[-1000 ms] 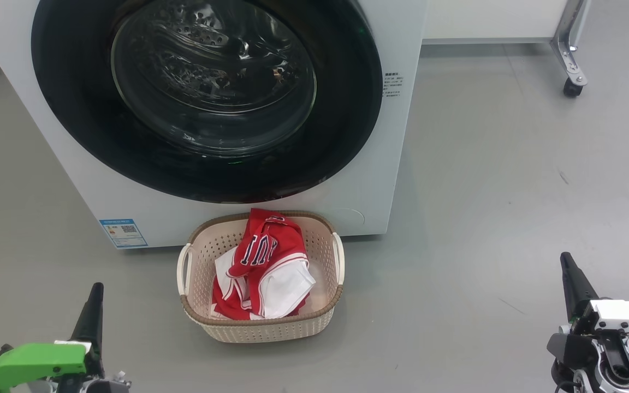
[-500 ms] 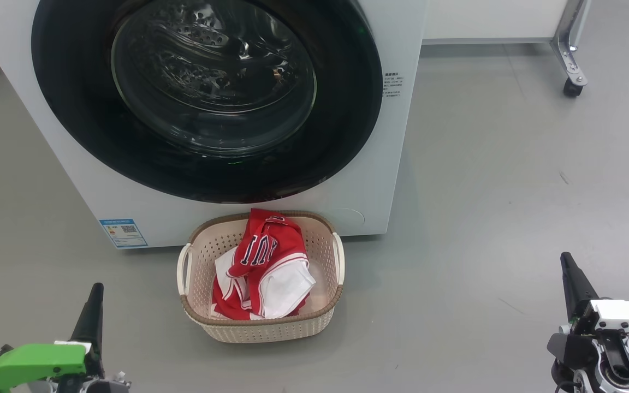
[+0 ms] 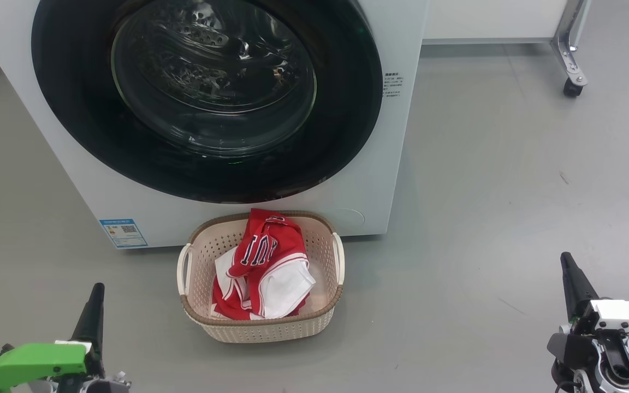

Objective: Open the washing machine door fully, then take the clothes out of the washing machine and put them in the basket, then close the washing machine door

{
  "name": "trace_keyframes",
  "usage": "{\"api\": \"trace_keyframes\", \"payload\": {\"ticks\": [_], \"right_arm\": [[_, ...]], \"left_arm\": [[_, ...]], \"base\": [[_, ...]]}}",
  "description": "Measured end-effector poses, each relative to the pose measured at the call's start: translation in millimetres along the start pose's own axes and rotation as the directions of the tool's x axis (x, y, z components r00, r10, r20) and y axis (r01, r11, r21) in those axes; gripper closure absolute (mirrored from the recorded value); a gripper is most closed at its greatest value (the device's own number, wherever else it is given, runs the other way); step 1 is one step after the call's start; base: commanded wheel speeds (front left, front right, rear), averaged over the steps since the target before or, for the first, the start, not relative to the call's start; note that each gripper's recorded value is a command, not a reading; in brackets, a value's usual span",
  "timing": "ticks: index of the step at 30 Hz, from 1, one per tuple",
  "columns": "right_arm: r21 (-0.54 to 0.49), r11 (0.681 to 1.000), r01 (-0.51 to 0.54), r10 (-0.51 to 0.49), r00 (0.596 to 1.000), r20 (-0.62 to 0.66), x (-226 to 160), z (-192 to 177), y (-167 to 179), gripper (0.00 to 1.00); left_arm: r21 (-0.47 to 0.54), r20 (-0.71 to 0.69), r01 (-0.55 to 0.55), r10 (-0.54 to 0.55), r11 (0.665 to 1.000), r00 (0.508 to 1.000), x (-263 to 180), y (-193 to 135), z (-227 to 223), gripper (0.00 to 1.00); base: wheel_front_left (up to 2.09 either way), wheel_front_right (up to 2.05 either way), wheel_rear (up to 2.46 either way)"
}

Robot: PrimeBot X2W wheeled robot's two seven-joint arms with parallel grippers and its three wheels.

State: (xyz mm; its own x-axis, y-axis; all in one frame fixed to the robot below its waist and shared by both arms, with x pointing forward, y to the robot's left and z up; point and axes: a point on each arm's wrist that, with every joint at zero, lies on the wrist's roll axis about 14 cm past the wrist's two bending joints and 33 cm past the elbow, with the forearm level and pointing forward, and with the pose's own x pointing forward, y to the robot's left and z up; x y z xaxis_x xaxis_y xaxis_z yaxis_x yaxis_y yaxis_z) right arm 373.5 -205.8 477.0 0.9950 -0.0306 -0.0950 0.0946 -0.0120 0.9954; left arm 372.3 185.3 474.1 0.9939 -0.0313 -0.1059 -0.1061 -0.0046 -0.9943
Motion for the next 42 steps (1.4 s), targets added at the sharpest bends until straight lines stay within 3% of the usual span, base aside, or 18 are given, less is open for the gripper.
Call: {"api": "trace_keyframes", "payload": {"ticks": [42], "right_arm": [[0.000, 1.000, 0.000, 0.000, 1.000, 0.000, 0.0, 0.1, 0.1, 1.00]], "left_arm": [[-0.003, 0.003, 0.000, 0.000, 1.000, 1.000, 1.0, 0.0, 0.5, 1.00]], "base": [[0.00, 0.00, 0.00]]}}
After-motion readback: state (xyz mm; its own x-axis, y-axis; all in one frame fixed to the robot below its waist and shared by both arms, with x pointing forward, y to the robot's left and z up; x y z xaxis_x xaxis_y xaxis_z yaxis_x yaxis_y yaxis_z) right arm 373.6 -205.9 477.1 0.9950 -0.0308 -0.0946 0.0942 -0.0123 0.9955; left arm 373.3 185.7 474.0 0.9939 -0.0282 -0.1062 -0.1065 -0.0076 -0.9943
